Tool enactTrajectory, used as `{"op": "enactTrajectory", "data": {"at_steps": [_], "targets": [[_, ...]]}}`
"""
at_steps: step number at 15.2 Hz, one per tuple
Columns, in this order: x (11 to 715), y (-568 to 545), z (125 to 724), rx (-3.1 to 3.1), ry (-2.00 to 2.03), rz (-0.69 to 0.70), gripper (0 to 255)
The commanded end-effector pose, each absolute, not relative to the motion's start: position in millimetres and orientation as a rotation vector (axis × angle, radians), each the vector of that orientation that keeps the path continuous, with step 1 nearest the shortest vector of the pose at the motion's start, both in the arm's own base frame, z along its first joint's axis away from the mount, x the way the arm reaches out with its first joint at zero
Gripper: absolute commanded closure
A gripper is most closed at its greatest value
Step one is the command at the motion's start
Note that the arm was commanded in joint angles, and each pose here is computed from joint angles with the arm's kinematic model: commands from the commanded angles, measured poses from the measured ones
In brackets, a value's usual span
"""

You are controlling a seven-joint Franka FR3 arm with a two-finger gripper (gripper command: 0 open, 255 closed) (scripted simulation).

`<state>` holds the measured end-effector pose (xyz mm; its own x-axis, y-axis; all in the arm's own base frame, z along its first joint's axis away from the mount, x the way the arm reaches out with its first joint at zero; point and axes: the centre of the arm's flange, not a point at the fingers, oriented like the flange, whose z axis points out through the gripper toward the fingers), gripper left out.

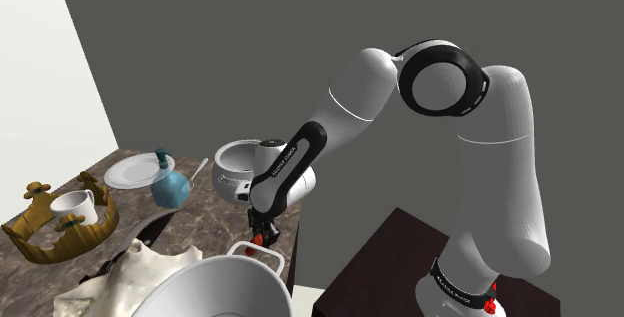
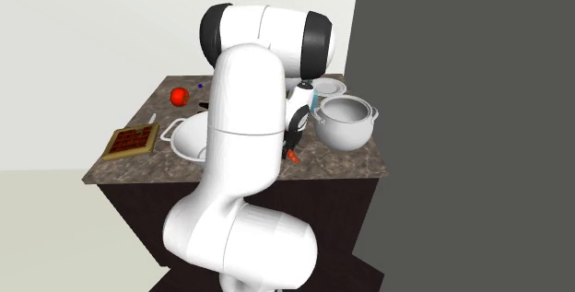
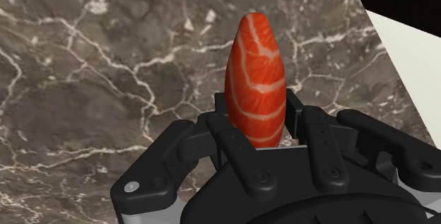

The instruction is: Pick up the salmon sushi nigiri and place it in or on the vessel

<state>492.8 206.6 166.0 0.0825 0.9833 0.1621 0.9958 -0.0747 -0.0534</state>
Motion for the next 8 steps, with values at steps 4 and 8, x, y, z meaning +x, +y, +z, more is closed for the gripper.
{"op": "enactTrajectory", "data": {"at_steps": [4,8], "targets": [[493,207,171,-2.196,-2.028,-0.125,255],[493,207,192,-2.196,-2.028,-0.125,255]]}}
